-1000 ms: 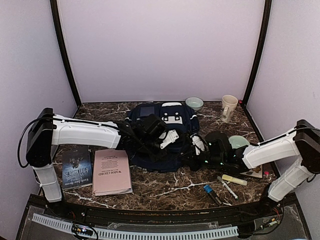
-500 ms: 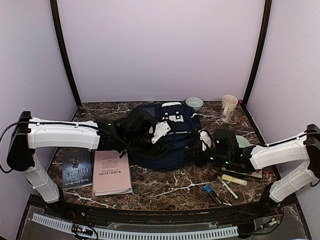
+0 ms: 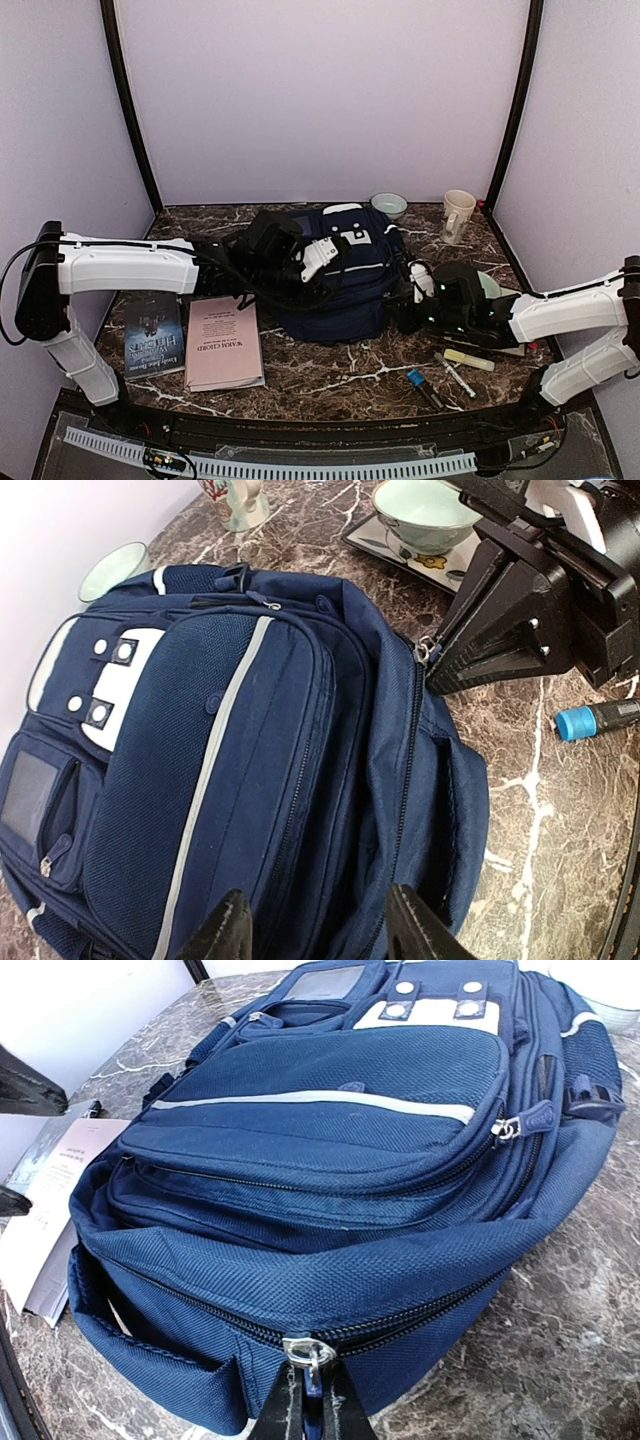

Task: Pack the student bag
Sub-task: Unzip the largest pocket of the student bag.

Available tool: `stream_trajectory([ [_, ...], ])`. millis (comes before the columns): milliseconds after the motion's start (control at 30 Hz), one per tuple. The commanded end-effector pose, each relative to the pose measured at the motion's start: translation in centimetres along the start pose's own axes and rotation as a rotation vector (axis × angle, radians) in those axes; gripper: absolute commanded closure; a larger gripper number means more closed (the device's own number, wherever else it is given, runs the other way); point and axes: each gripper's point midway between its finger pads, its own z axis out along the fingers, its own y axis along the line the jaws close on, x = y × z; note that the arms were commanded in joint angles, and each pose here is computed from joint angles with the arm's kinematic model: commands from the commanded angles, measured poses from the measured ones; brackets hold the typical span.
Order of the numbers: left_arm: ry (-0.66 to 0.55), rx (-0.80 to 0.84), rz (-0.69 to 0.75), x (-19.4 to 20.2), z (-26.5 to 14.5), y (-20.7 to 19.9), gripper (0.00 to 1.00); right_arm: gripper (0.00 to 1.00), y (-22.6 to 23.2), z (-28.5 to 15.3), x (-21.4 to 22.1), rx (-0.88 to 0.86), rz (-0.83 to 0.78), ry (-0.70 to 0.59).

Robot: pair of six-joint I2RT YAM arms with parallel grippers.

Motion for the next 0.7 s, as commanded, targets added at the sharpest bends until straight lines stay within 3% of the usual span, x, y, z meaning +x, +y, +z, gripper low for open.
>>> stream_trajectory([
  [0,-0.050,0.125,-0.001,-1.7,0.7,-1.2,0.52,1.00,-0.6,-0.8,-2.1,0.029,0.022,-0.091],
  [467,-0.038,0.297,-0.049,-1.5,3.2,-2.6,0.51,1.00,-0.9,-0.5,-1.6,0.043,0.007,-0.080],
  [667,0.011,0.286,-0.060,-0.8,5.2,-2.3,0.57,1.00,-0.9,-0.4,-1.4,0.039,0.004,-0.077],
])
